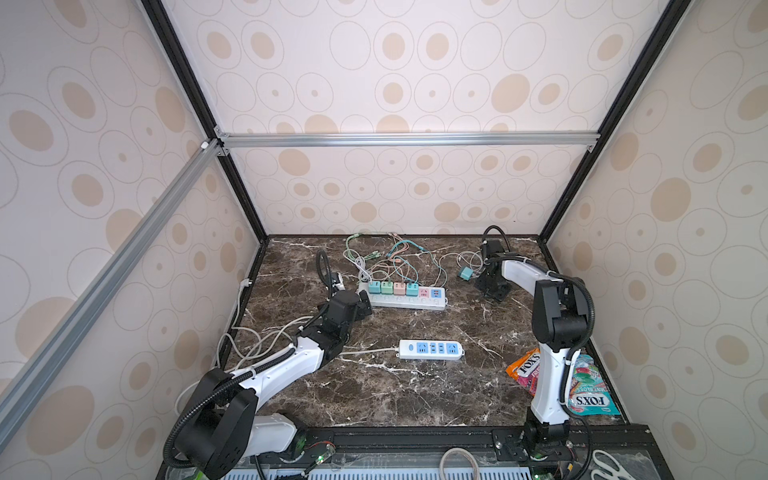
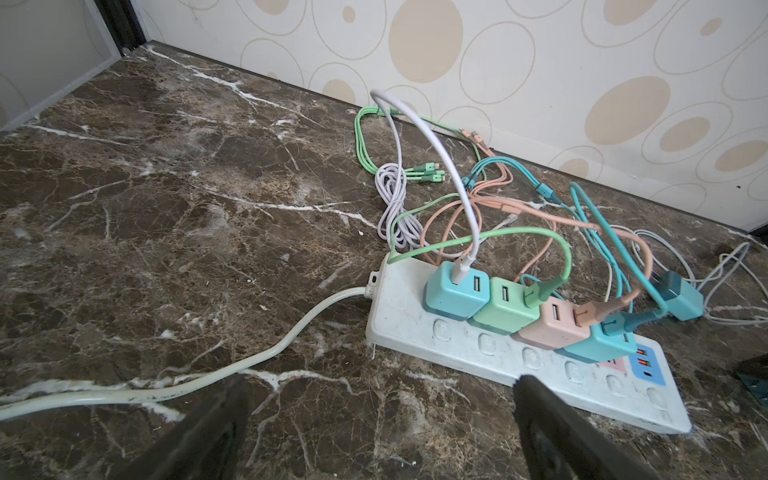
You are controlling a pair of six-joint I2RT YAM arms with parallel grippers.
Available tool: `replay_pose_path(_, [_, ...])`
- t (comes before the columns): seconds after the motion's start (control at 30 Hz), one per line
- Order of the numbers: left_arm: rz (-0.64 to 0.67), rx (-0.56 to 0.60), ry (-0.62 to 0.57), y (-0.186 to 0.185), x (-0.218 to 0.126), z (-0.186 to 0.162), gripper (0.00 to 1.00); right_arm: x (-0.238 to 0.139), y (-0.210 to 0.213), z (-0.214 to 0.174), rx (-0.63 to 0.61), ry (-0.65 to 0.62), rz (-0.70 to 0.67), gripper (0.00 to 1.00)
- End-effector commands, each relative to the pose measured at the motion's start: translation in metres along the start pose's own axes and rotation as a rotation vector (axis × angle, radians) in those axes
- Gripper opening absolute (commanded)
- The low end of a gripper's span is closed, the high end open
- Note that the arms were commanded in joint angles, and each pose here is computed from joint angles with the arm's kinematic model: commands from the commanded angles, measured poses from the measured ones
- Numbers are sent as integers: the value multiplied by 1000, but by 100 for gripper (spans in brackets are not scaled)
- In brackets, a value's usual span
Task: Insert the plug
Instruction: 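Close the right gripper on a loose teal charger and lift it, then carry the teal charger toward the left gripper while the left gripper approaches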
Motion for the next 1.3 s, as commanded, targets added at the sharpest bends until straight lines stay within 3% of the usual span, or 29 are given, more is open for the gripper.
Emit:
replay_pose_path(0.0, [13,21,-12,1,-3,5,98,5,-10,1,2,-20,-55,59])
replay_pose_path(0.27, [14,31,-6,2,-4,3,98,12,-22,-2,11,-42,-74,53])
replay_pose_path(0.5, [-16,25,-21,-1,-6,6,98,4,-37,-1,6,-87,-74,42])
replay_pose_path(0.67, [-40,11,-57,-3,-10,10,98,-19,-56,5,-34,-166,-66,28])
replay_pose_path(0.87, [-60,15,-103,-5,-12,15,98,-56,-75,15,-154,-300,1,0])
replay_pose_path(1.27, [-33,-16,-48,-6,-4,13,98,-121,-79,27,-476,-461,123,0])
Point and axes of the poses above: each gripper's point midway between its finger pads, its own x axis out along the fingers, its own y axis along the line the jaws close on, z = x × y, the point moved 4 cm from there along -x, back along the fingers, and after that the axes turned 15 degrees about x, right-handed, at the moved point
